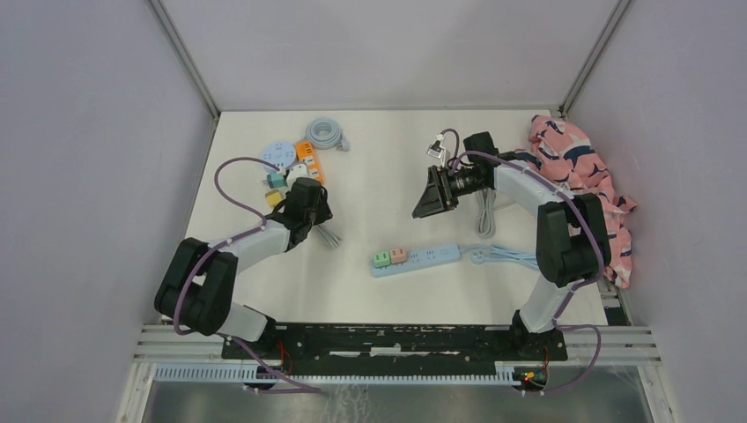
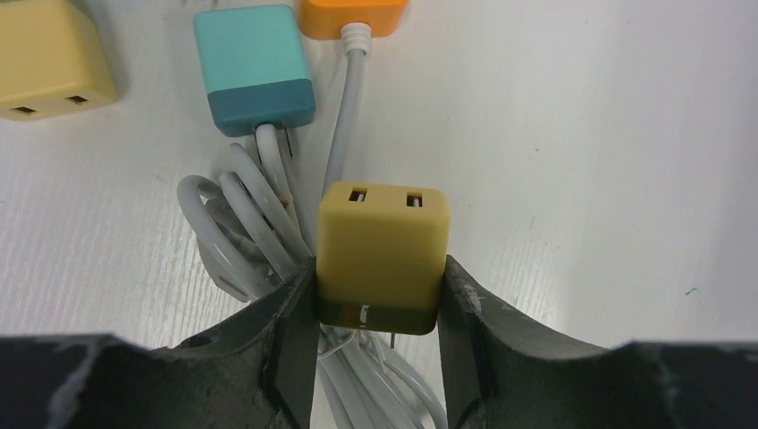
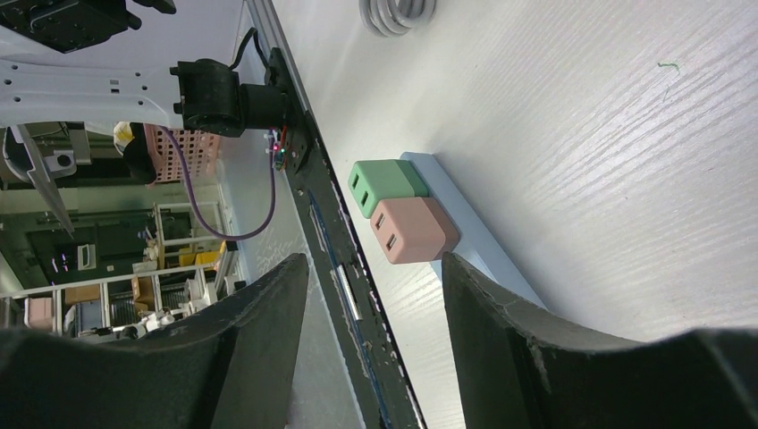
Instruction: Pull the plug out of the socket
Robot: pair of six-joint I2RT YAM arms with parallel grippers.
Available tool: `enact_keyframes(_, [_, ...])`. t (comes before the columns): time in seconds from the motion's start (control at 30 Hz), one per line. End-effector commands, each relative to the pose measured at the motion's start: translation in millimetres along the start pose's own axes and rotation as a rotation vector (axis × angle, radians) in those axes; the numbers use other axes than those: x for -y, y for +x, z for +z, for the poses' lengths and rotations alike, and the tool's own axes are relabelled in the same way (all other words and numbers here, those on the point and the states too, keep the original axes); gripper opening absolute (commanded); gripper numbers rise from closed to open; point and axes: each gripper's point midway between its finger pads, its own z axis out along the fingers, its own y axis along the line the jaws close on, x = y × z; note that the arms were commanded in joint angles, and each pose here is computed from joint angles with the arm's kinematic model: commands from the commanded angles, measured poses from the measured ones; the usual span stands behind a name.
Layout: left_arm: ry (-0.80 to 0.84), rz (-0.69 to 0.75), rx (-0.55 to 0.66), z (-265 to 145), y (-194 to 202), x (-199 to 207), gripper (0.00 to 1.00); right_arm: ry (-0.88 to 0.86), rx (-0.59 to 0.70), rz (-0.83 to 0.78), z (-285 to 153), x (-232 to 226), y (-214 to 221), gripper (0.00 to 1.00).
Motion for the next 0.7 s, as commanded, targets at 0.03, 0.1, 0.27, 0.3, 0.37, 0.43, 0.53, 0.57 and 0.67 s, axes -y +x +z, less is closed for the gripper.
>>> enact_keyframes(0.03, [0.009, -0.078, 0.001, 9, -8, 0, 0.51, -0.028, 0.036, -0.08, -9, -19, -16, 0.62])
enact_keyframes(0.1, [0.011, -0.085, 0.002, 10, -9, -1, 0.59, -0.027, 0.037, -0.08, -9, -18, -16, 0.62])
enact_keyframes(0.27, [0.015, -0.091, 0.011, 6, -15, -2, 0.76, -0.025, 0.037, -0.081, -10, -18, -16, 0.62])
enact_keyframes(0.3, [0.016, -0.093, 0.014, 5, -16, -1, 0.79, -0.025, 0.037, -0.081, -10, -18, -16, 0.62])
enact_keyframes(0.37, [0.024, -0.094, 0.017, 2, -18, 0, 0.81, -0.022, 0.038, -0.085, -10, -18, -16, 0.62])
enact_keyframes(0.43, [0.04, -0.097, 0.021, -3, -22, 3, 0.82, -0.02, 0.038, -0.09, -11, -19, -16, 0.62])
enact_keyframes(0.53, [0.091, -0.096, 0.021, -13, -28, 11, 0.83, -0.011, 0.038, -0.103, -12, -19, -16, 0.62])
enact_keyframes(0.57, [0.119, -0.096, 0.022, -18, -29, 15, 0.84, -0.007, 0.039, -0.11, -12, -19, -16, 0.62])
enact_keyframes(0.67, [0.245, -0.082, 0.026, -37, -33, 33, 0.84, 0.005, 0.043, -0.137, -14, -21, -16, 0.62])
